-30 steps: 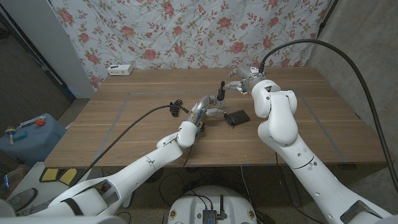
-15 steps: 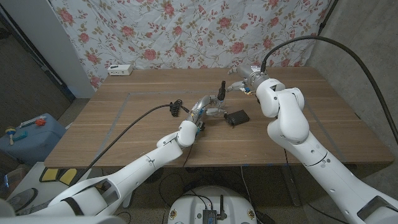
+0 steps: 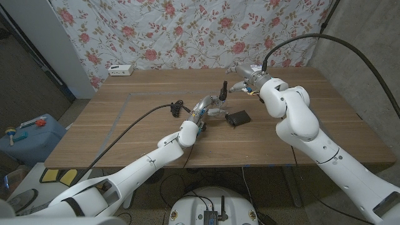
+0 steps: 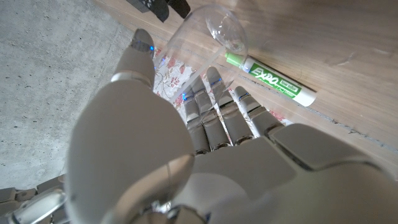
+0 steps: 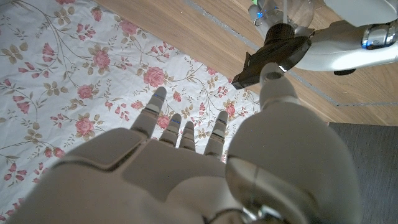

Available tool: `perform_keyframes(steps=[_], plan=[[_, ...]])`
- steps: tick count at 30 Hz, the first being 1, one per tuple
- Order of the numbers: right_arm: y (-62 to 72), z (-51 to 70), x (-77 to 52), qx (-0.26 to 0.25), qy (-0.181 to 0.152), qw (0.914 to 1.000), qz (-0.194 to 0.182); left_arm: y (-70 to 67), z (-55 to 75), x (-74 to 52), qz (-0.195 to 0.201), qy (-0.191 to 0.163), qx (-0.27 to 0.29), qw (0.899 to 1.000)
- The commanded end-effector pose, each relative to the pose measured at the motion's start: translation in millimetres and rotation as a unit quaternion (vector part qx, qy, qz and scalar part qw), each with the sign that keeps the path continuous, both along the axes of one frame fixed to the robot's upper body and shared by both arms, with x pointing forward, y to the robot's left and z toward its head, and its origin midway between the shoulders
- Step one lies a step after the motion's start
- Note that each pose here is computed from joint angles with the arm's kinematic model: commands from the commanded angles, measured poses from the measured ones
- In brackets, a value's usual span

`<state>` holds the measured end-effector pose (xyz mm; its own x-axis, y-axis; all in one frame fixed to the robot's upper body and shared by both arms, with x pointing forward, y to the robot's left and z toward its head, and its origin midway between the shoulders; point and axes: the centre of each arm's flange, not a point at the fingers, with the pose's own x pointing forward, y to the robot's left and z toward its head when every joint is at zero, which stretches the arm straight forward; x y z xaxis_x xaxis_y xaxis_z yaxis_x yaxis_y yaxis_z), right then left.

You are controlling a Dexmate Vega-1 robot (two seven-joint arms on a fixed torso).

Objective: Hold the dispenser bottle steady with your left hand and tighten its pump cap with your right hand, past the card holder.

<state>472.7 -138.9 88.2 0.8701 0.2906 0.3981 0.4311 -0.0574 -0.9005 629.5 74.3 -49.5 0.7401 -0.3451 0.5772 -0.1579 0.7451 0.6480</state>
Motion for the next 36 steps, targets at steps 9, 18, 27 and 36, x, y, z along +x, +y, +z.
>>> perform_keyframes(steps=[9, 18, 27, 36], plan=[[-1.9, 2.8, 8.2, -0.030, -0.009, 0.9989, 0.037, -1.1, 0.2, 2.4, 0.001, 0.004, 0.001, 1.000], [1.5, 4.1, 11.7, -0.037, -0.005, 0.9979, 0.054, -3.4, -1.6, 3.8, 0.001, 0.006, -0.002, 1.000], [4.7, 5.5, 14.8, -0.046, 0.013, 0.9972, 0.058, -3.7, -1.6, 4.0, 0.002, 0.006, -0.001, 1.000], [9.3, 6.1, 20.8, -0.064, 0.027, 0.9966, 0.045, -4.5, -0.8, 3.8, 0.000, 0.005, 0.001, 1.000]])
